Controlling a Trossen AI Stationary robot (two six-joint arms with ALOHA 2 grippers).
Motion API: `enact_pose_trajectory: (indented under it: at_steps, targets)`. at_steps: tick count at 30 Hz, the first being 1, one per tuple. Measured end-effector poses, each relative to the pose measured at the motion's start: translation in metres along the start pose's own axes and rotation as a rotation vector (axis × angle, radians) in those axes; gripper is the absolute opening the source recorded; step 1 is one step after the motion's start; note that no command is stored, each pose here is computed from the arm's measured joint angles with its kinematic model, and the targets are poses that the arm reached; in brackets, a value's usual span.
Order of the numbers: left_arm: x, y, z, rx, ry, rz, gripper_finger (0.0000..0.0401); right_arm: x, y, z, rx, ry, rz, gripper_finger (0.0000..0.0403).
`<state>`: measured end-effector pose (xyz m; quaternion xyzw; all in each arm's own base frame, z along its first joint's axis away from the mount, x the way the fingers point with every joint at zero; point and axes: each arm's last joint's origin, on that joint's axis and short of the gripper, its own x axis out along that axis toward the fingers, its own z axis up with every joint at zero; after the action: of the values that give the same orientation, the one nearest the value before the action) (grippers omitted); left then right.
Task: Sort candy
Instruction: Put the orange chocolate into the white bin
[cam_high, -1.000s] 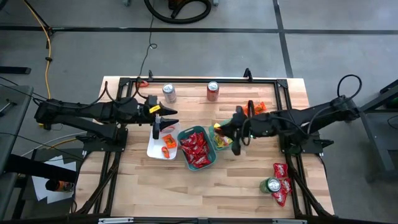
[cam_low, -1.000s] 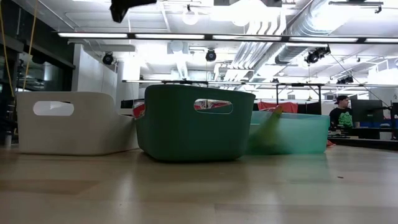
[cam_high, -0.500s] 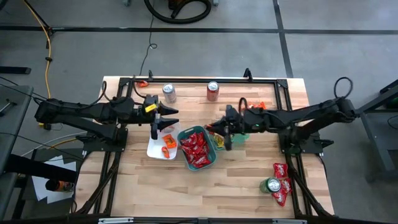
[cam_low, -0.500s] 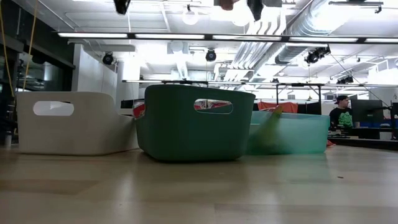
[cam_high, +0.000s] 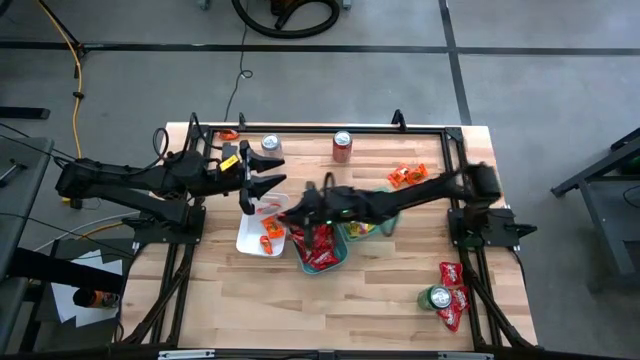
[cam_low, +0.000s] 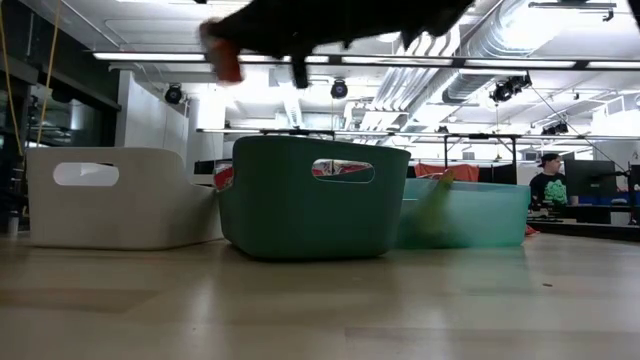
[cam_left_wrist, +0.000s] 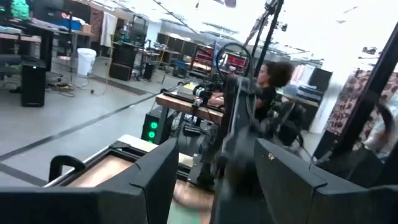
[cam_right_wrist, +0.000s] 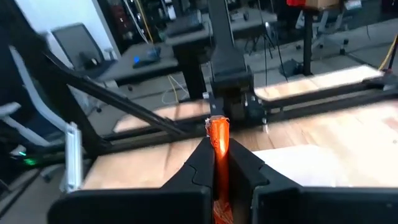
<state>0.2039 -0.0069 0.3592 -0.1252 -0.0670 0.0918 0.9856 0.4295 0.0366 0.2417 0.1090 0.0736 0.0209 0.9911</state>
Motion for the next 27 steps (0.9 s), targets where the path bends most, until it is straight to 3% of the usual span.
enact_pose_trajectory:
  at_steps: [11, 17, 22, 27]
  targets:
    - [0.0, 0.0, 0.003, -0.034, -0.031, 0.003, 0.0195, 0.074, -0.005, -0.029, 0.099, 0.025, -0.003, 0.002]
    - [0.0, 0.0, 0.003, -0.033, -0.029, 0.004, 0.0195, 0.088, -0.006, -0.036, 0.123, 0.176, -0.05, 0.0114]
    - [0.0, 0.0, 0.003, -0.016, -0.027, 0.005, 0.0195, 0.086, -0.007, -0.025, 0.013, 0.27, -0.06, 0.0202]
    - [-0.003, 0.0, 0.005, -0.006, -0.032, 0.004, 0.0195, 0.072, -0.015, -0.007, -0.038, 0.464, 0.006, 0.0234]
